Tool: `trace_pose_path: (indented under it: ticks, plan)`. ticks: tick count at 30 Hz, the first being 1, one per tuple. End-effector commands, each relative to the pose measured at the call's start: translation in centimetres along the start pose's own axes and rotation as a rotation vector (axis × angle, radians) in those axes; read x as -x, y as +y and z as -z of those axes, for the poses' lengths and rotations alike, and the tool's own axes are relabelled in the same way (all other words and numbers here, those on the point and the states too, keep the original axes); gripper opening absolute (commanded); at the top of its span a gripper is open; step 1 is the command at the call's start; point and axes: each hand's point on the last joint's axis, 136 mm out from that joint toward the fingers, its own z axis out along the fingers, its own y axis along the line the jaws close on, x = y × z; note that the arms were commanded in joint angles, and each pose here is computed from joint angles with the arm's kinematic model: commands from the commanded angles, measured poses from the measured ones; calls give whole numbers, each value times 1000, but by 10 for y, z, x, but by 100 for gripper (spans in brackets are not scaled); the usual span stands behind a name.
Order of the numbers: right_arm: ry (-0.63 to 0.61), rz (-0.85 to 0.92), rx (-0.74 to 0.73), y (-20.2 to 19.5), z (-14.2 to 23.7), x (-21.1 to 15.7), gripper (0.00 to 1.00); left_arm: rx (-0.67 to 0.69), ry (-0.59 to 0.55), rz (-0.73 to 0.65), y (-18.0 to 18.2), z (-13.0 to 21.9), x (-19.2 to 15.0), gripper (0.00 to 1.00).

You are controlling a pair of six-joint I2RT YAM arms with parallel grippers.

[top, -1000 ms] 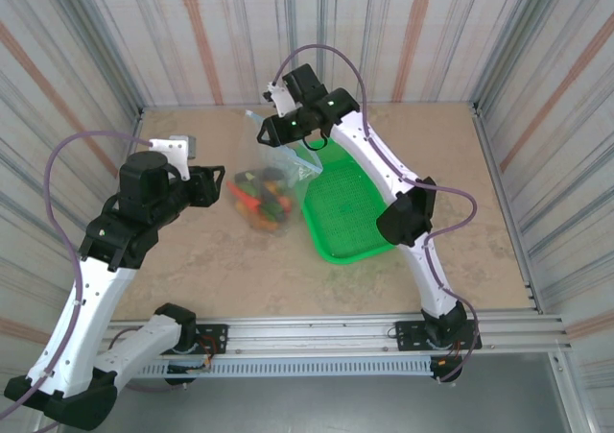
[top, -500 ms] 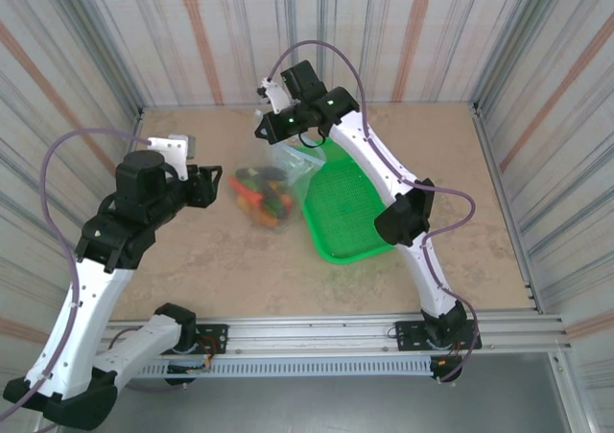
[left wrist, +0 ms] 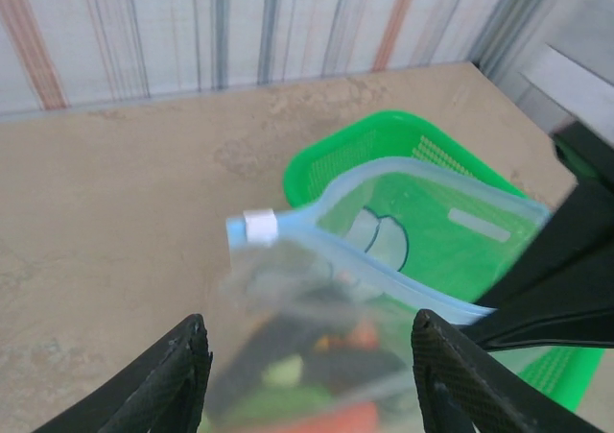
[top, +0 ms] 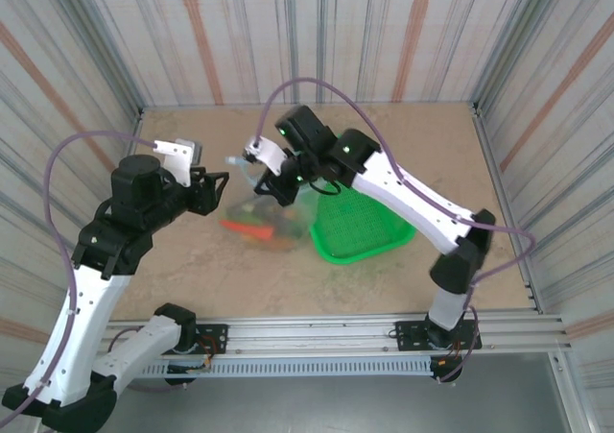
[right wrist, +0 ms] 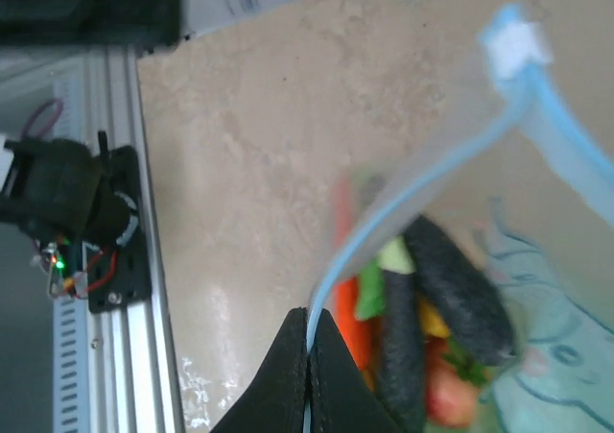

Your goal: Place the food in the zip-top bag and seal the zipper

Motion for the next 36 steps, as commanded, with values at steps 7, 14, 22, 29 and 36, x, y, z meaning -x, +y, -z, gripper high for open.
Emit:
trace_pose_path:
  ticks: [7,14,22,29,36]
  plan:
    - [-131,64,-139,-14,24,-42,0,-286,41,-18,-39,-15,-39,59]
    - [-163,-41,-218,-33,31,-48,0,-443,1,20,-62,-14,-37,55]
    - [-228,-45,-158,-24,35,-44,0,-281,-32,-22,-33,-34,-47,56]
    - [-240,-13,-85,-5,38,-57,0,-259,-164,-60,-23,-59,-47,59]
    - [-230,-16,-50,1,33,-72,0,-378,-303,-117,-32,-77,-42,59]
